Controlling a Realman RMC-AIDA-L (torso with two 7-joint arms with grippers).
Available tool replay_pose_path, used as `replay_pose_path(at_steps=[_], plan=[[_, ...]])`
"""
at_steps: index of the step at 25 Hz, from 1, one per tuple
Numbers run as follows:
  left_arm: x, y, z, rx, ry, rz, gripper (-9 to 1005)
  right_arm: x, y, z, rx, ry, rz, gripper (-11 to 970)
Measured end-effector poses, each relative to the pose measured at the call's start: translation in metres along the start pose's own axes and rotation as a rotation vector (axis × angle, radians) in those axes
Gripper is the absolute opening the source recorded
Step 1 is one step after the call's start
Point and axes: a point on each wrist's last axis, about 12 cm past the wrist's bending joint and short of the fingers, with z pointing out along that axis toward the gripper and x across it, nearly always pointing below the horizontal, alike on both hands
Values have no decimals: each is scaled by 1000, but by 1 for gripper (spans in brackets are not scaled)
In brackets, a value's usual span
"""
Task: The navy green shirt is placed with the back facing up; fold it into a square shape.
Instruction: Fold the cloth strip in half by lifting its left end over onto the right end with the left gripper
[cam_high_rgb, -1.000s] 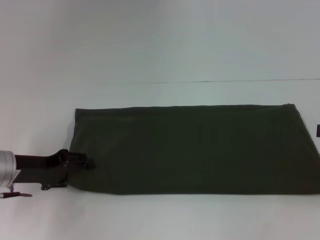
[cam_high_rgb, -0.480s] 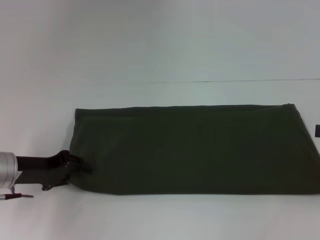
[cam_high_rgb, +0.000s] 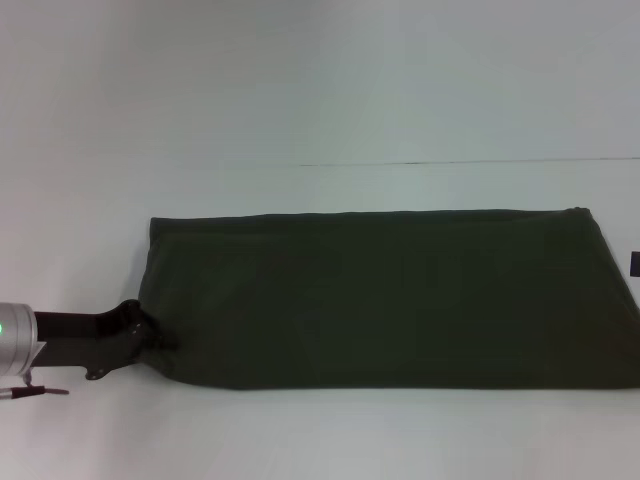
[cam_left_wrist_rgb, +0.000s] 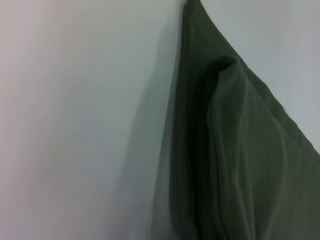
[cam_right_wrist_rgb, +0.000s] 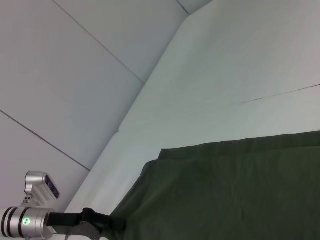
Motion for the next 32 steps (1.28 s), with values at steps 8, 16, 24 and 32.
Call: replay_pose_path(at_steps=[8,16,24,32], plan=[[0,0,-1,4,-2,10,43,-1,-1,1,6,-2,-2,944],[-1,0,-1,12,-9,16,55,-1,-1,1,13,-2,-2,944],[0,1,-1,15,-10,9,67,-2,-2,1,18,-3,-4,944],[1,2,-2,32,-20,-4,143,-2,-2,1,20,-3,-7,944]])
